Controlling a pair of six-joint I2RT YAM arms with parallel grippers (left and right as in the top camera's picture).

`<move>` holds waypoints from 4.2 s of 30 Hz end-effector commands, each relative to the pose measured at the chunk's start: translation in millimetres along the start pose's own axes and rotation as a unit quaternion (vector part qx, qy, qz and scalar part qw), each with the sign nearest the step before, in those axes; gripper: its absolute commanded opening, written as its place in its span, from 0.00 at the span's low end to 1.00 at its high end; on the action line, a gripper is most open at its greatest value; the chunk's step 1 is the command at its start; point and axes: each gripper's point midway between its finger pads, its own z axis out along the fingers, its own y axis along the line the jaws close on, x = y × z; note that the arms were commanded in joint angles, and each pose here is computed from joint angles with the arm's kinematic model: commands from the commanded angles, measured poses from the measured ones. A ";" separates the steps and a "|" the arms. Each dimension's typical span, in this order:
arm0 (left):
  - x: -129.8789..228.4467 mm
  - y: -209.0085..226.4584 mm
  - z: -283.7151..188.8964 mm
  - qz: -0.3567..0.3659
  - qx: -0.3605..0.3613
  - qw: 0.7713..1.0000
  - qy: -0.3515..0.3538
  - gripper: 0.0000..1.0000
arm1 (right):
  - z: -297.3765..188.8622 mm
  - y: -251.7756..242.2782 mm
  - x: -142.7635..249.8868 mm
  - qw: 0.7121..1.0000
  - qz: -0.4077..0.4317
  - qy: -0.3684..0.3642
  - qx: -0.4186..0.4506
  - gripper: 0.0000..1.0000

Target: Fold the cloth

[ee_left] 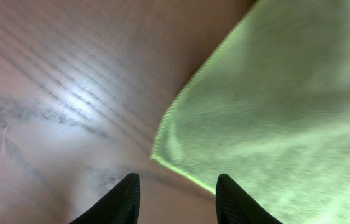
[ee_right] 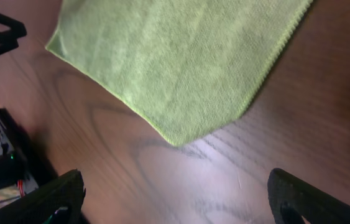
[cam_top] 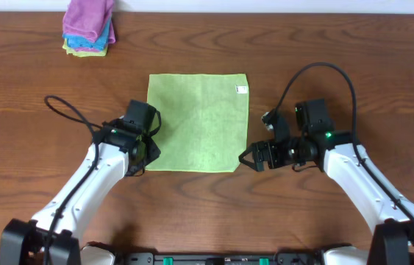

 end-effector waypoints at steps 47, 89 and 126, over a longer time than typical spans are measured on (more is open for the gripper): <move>-6.9 -40.3 47.2 0.060 0.041 0.997 -0.002 0.47 | 81.3 16.4 19.5 0.986 0.086 0.075 -0.120 0.96; -1.2 -31.5 41.8 0.102 0.028 0.994 0.008 0.47 | 24.5 -0.8 12.9 0.988 0.137 0.041 -0.057 0.80; 25.8 29.2 33.8 0.073 -0.021 0.997 0.014 0.47 | 46.9 -14.0 34.7 0.987 0.116 0.074 0.082 0.64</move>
